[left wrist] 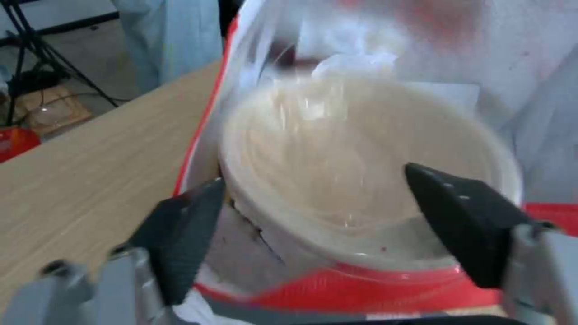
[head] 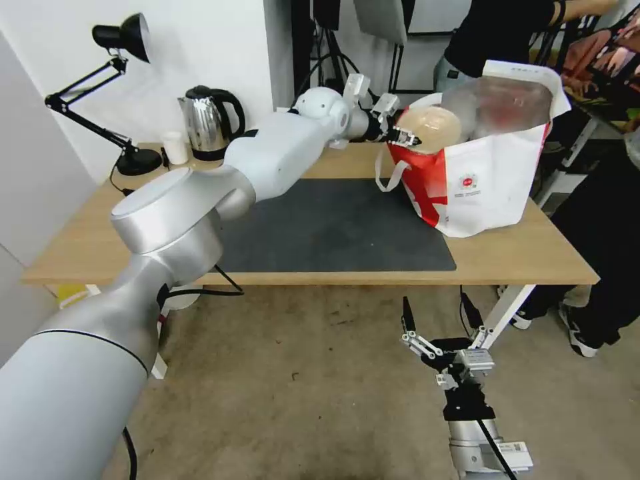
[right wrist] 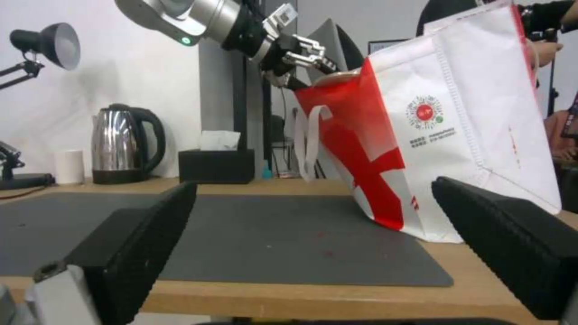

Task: Pick up the trash from the table and place it into the takeout bag.

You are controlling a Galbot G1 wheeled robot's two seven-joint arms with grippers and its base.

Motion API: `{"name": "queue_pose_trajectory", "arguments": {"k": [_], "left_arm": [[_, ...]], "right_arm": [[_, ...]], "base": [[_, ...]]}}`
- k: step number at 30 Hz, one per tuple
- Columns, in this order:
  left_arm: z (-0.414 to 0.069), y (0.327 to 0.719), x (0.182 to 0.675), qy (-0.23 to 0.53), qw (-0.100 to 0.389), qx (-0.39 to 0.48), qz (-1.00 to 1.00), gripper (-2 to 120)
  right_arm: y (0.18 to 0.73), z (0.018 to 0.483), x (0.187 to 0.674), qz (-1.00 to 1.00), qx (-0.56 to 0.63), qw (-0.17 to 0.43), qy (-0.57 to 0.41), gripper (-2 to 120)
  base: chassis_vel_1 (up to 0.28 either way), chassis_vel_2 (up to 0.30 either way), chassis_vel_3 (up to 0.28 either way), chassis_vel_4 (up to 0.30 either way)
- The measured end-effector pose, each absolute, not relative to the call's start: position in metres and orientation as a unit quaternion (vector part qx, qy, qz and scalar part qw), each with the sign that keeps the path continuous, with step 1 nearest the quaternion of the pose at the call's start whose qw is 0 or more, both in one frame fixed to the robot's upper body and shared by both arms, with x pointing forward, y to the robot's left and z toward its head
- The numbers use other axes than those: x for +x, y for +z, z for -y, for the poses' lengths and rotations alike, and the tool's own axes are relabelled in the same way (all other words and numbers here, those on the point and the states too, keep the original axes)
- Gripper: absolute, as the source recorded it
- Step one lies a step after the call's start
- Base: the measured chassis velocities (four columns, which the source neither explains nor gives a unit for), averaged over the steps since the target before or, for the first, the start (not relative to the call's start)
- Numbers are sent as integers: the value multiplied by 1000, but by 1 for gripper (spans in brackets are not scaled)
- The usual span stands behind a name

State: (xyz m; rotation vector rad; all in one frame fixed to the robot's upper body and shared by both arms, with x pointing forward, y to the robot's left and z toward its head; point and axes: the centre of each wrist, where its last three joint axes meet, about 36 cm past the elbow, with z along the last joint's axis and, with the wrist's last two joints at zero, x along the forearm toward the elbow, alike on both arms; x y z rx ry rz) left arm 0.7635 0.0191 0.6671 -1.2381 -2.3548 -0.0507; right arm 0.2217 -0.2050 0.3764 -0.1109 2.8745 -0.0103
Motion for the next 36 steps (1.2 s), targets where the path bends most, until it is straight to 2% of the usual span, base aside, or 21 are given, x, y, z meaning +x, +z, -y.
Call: {"name": "queue_pose_trajectory", "arguments": {"k": [2,6,19,36], "left_arm": [[-19,666,763,-20,238,-452,859,90],[-18,667,763,-22,237,-452,860,99],[-17,675,763,-25,221,-450,865,100],[-21,742,760,74,110,-449,884,100]], "right_arm": [[376,205,222,-990,-38,132,-4,100],[376,205,222,-990,-38,132,-3,100],[376,205,222,-990,-38,132,-4,100],[376,205,222,-990,-38,132,-4,100]], "base": [[0,0,0,0],[0,0,0,0],[0,0,0,0],[0,0,0,0]]}}
